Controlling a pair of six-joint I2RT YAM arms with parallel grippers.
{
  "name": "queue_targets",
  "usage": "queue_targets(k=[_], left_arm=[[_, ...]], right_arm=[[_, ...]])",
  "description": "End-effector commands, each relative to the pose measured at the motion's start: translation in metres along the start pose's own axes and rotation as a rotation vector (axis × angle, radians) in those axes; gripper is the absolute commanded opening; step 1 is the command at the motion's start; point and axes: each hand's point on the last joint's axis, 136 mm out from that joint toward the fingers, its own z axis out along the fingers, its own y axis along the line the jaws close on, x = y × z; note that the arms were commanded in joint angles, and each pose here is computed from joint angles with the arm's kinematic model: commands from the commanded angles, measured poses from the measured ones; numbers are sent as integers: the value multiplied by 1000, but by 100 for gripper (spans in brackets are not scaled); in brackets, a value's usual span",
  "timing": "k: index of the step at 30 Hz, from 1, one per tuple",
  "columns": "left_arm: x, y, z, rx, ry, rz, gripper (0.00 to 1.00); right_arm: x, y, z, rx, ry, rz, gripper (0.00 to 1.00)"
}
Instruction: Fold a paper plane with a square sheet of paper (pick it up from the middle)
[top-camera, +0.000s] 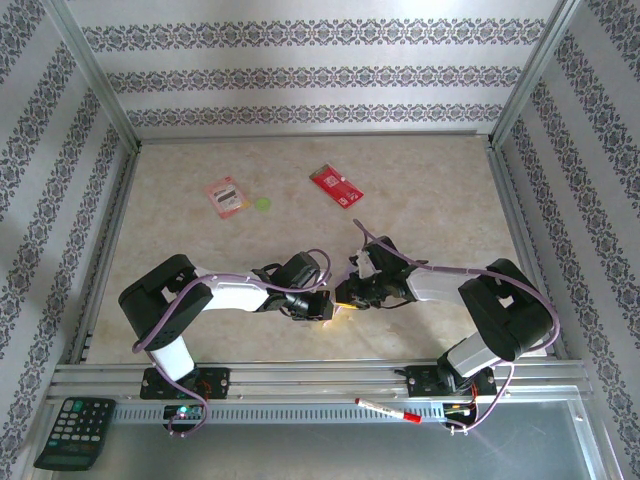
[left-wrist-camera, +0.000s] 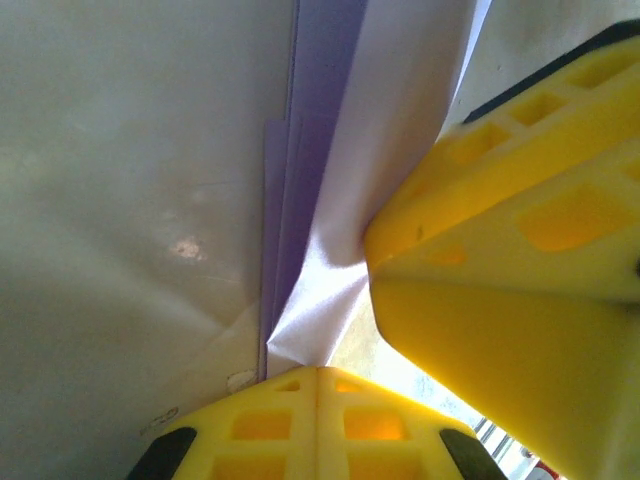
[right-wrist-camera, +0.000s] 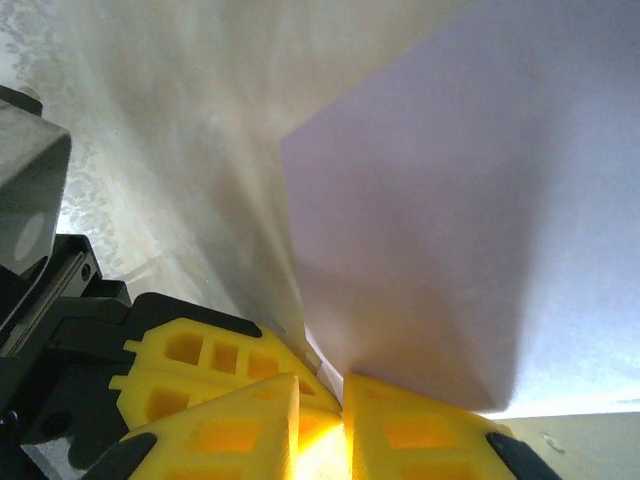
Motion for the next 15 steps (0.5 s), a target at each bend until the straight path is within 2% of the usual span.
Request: queue_targets(k=[1, 15], left_arm=[[12, 40, 7, -120, 31, -47, 0], [12, 39, 6, -120, 30, -48, 0]], right_arm=[[8, 4, 4, -36, 27, 34, 19], [-3, -19, 7, 7, 23, 86, 17]])
